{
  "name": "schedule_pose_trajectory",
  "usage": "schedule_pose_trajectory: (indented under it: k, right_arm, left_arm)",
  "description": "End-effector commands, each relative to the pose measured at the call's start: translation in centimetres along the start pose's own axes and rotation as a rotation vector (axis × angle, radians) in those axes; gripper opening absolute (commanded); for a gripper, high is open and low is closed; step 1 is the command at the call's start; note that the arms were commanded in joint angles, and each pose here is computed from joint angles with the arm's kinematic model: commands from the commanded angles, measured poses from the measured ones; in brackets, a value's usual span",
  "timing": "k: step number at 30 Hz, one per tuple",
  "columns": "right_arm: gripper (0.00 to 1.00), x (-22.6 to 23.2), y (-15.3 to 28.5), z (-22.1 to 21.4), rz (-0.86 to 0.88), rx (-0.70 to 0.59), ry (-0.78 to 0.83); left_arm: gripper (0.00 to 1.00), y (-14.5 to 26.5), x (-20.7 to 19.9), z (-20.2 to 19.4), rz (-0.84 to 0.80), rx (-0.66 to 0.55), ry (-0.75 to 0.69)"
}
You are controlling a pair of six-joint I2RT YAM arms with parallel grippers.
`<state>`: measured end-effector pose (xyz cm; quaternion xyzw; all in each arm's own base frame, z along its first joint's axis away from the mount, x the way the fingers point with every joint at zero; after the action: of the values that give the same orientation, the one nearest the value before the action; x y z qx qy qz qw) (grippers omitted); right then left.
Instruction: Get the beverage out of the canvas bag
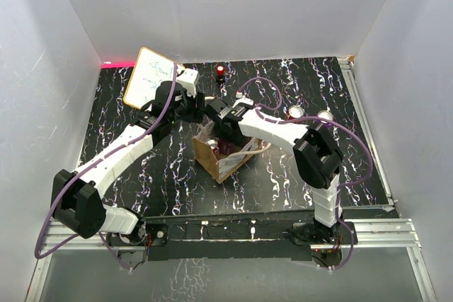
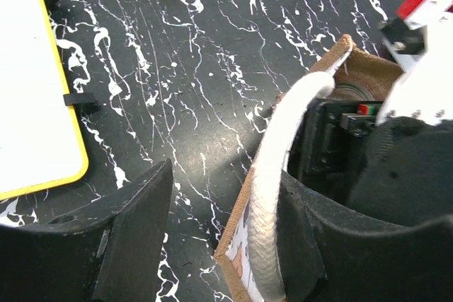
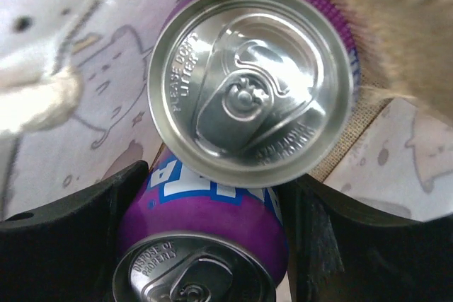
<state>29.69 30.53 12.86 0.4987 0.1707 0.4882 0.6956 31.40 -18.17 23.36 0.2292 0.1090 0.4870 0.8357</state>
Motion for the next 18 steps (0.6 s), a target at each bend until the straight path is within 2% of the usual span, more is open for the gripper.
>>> schedule_pose_trajectory:
  k: [1,6,9,13,18]
  right_arm:
    - [0.36,2.9,7.2,3.8,0.219,-0.124,-0.091]
    - [0.32,2.7,10.1,5.3,0.293,-0.162,-0.113]
    - [0.26,2.5,11.5,5.9,0.345,-0.179,-0.091]
    - [0.18,1.8,13.1,6.6,0.397,-0.212,-0.008]
    - [0.15,0.7,16.2,7.8,0.502,-0.271,0.136]
  left_arm:
    - [0.54,0.6,-0.6,1.8,-0.024,-0.055,-0.006]
    - [0.54,0.5,-0.6,1.7,-0.026,-0.051,-0.005]
    - [0.54,0.5,-0.6,1.7,-0.026,-0.051,-0.004]
    - [0.54,0.5,-0.6,1.7,-0.026,-0.049,-0.004]
    - [0.54,0.4,-0.7,1.6,-0.033,-0.047,-0.002]
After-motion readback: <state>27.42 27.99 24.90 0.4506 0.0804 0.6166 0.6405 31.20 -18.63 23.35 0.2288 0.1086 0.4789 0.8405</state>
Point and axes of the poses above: each gripper's point midway between its finger pads, its own y axis back along the fingers, its own x axis along the line the jaws close on, z = x × y, the point moved 6 cm from there along y, back along the fingers, and after that the axes turned 9 degrees about -y, right-handed, at the moved point
